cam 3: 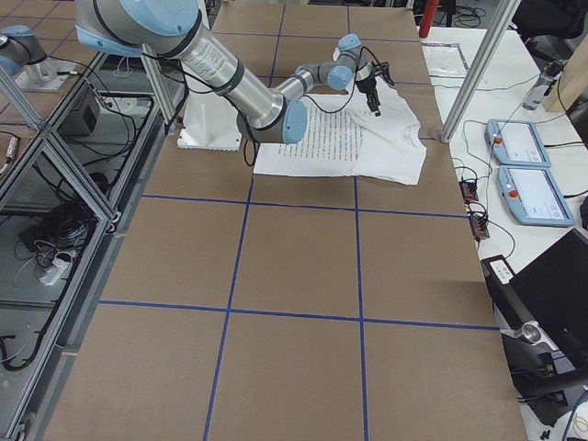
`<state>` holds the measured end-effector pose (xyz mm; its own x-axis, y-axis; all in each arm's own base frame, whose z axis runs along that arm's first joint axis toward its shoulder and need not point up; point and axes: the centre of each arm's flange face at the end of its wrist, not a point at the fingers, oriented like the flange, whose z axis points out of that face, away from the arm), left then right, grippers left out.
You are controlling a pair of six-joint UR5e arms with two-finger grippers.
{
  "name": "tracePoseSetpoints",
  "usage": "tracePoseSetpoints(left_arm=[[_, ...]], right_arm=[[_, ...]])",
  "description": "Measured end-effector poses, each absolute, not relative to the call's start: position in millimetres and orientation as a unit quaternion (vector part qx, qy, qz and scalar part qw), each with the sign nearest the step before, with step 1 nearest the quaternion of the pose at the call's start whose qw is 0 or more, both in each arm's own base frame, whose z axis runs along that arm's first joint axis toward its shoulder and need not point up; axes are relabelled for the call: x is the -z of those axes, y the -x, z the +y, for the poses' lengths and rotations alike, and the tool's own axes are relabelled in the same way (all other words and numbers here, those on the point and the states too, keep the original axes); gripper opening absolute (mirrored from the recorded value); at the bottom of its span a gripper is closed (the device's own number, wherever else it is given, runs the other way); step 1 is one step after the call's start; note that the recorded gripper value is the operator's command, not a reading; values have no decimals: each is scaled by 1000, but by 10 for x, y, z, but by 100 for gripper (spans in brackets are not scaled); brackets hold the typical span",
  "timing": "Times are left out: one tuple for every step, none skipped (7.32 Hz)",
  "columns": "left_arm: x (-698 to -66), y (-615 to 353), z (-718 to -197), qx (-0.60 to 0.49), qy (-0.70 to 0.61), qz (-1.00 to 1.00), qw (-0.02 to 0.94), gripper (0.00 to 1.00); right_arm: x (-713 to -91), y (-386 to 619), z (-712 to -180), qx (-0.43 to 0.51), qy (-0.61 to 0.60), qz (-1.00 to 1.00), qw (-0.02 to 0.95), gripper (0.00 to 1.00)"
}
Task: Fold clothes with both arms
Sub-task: 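Release the sleeve and raise the right gripper while the left gripper reaches the cuff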
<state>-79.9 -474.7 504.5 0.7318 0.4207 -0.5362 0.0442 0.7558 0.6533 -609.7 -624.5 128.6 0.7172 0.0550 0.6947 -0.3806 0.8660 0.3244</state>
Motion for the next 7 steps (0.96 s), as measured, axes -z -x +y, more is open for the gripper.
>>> tracePoseSetpoints(left_arm=[[-5141, 677, -4801, -118, -338, 357, 863, 100], [-5288, 486, -4888, -133, -335, 366, 858, 100], [-5405, 289, -4959, -149, -331, 372, 854, 100], [-5531, 101, -4995, -159, -325, 381, 851, 100], [-5661, -106, -5005, -158, -319, 391, 849, 100], [-5821, -413, -4990, -157, -317, 401, 845, 100], [-5999, -715, -4950, -158, -315, 409, 842, 100]], right_arm=[[-1352, 5759, -6380, -105, -209, -363, 902, 99], [-1380, 5311, -6444, -82, -186, -365, 909, 99], [-1454, 4826, -6420, -61, -173, -364, 913, 99], [-1712, 4223, -6318, -35, -171, -364, 915, 99], [-2066, 3580, -6199, -5, -172, -367, 914, 99], [-2434, 2947, -6081, 28, -176, -369, 912, 99], [-2758, 2442, -5979, 54, -178, -369, 911, 99]])
